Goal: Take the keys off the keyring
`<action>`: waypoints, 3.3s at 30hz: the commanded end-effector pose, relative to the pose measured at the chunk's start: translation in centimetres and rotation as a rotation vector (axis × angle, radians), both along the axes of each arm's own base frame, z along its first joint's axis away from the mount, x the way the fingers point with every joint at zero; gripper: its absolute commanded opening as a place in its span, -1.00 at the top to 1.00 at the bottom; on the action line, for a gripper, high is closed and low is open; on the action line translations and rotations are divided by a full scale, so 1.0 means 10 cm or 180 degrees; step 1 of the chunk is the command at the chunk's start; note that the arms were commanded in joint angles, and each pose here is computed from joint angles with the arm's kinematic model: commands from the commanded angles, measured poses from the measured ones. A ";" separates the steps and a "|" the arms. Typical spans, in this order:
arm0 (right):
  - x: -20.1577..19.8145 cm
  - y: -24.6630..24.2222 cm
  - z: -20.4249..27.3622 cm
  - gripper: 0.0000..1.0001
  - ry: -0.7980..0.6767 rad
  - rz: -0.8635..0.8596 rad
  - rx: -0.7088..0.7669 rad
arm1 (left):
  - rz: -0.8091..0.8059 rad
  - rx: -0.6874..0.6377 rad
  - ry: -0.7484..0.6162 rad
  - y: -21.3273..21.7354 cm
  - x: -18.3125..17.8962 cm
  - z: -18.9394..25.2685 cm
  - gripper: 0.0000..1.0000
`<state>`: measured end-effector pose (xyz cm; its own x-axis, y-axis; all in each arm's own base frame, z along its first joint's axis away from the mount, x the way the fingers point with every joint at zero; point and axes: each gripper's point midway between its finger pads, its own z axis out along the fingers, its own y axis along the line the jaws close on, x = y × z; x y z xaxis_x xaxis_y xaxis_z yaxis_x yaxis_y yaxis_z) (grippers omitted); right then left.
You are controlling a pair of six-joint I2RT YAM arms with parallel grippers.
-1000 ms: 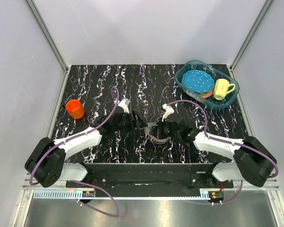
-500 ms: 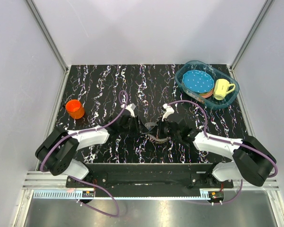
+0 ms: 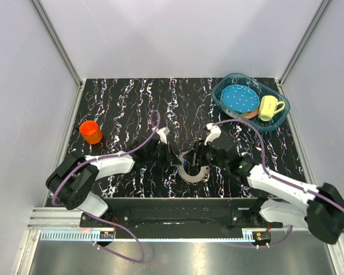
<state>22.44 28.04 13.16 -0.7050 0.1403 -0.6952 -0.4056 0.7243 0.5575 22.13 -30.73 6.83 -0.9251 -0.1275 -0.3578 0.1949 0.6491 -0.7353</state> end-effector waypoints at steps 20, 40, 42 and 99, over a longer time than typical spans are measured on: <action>-0.47 -0.27 0.78 -0.22 -0.2031 0.0720 0.0625 | -0.1002 -0.0323 -0.1076 -0.02 -0.27 1.02 1.00; -0.28 0.01 0.87 -0.11 -0.1862 0.0824 0.0600 | -0.0969 -0.0248 -0.1310 0.14 -0.34 1.25 1.00; -0.26 0.02 0.87 -0.11 -0.1851 0.0815 0.0594 | -0.0982 -0.0275 -0.1336 0.13 -0.35 1.29 1.00; -0.19 0.23 0.39 0.27 -0.0867 0.0716 0.0602 | -0.0816 -0.0339 -0.1350 0.11 -0.28 1.32 1.00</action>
<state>20.44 30.37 17.41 -0.5283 0.1214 -0.8403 -0.7039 0.4908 0.5135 18.72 -28.22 15.72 -0.7790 0.0957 -0.6197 0.5562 0.5617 -0.6125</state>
